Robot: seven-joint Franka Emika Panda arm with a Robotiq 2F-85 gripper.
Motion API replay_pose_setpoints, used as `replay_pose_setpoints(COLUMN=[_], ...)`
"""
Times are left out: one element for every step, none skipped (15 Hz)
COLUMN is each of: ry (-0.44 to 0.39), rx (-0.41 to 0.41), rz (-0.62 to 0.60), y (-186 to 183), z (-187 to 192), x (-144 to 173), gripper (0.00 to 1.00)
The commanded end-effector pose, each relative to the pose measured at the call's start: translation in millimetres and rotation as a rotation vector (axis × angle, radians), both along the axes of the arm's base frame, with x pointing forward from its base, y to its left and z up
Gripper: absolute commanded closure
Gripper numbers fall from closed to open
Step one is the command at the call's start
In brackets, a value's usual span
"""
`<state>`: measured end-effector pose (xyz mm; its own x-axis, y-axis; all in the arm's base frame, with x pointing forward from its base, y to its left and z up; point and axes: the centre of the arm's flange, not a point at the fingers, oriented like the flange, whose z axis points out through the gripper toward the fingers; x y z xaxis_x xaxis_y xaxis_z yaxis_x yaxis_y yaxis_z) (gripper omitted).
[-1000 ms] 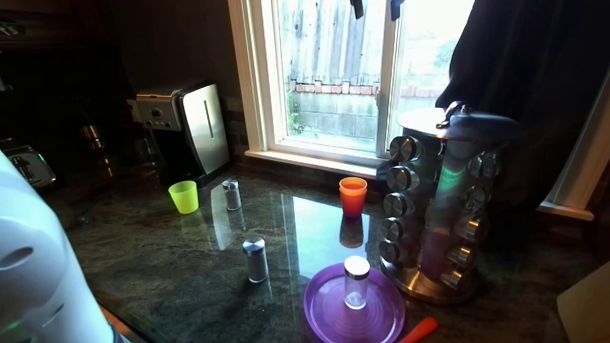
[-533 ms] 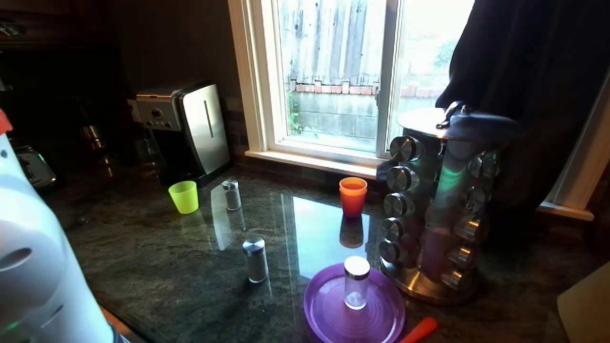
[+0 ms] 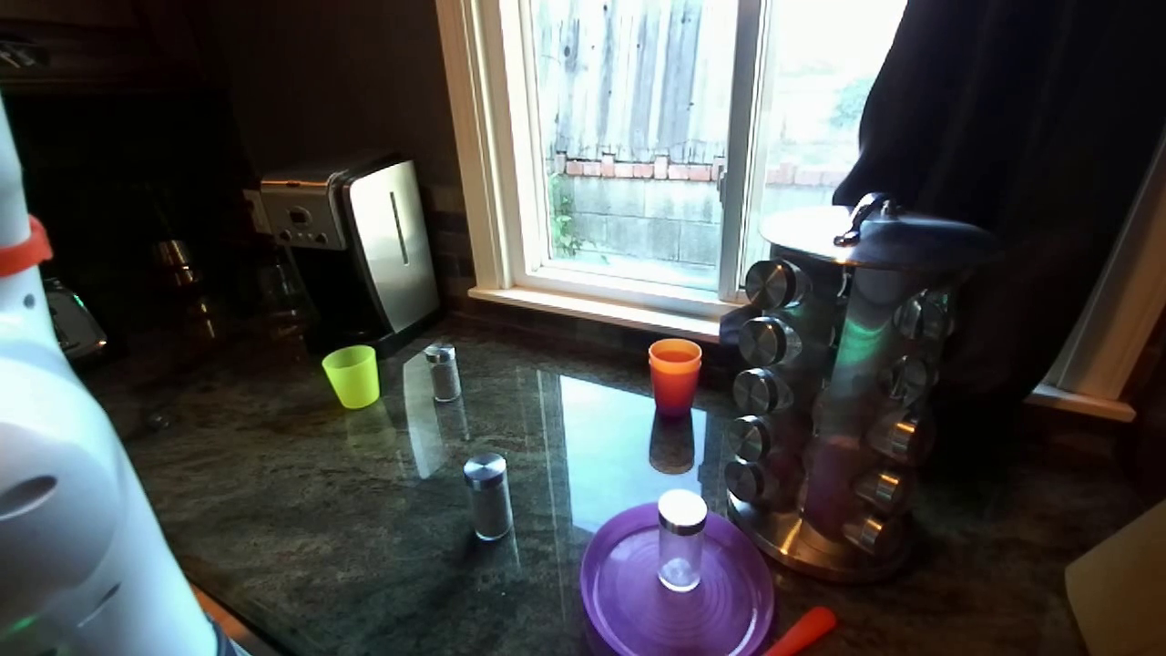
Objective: Pull the black curtains to the left
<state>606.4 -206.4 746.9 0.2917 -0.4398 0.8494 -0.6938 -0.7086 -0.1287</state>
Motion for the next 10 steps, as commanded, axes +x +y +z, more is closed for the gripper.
replay_pose_setpoints(ry=[-0.001,-0.002,-0.033,-0.053,-0.062,-0.076,-0.086,-0.081,-0.083,-0.08], rx=[0.0,0.0,-0.036,-0.068,-0.089,-0.113,-0.137,-0.149,-0.166,-0.172], rz=[-0.001,-0.001,-0.024,-0.051,-0.072,-0.09,-0.119,-0.138,-0.161,-0.182], y=[0.2,0.5,-2.2,-5.9,-9.6,-13.9,-17.9,-21.2,-25.6,-28.7], z=[0.4,0.5,-1.0,-0.6,-0.4,-1.4,-3.6,-7.2,-12.5,-16.1], x=[0.1,0.3,5.5,9.7,13.0,16.6,19.6,22.8,27.2,30.2], gripper=[0.0,0.0,0.0,0.0,0.0,0.0,0.0,0.0,0.0,0.0])
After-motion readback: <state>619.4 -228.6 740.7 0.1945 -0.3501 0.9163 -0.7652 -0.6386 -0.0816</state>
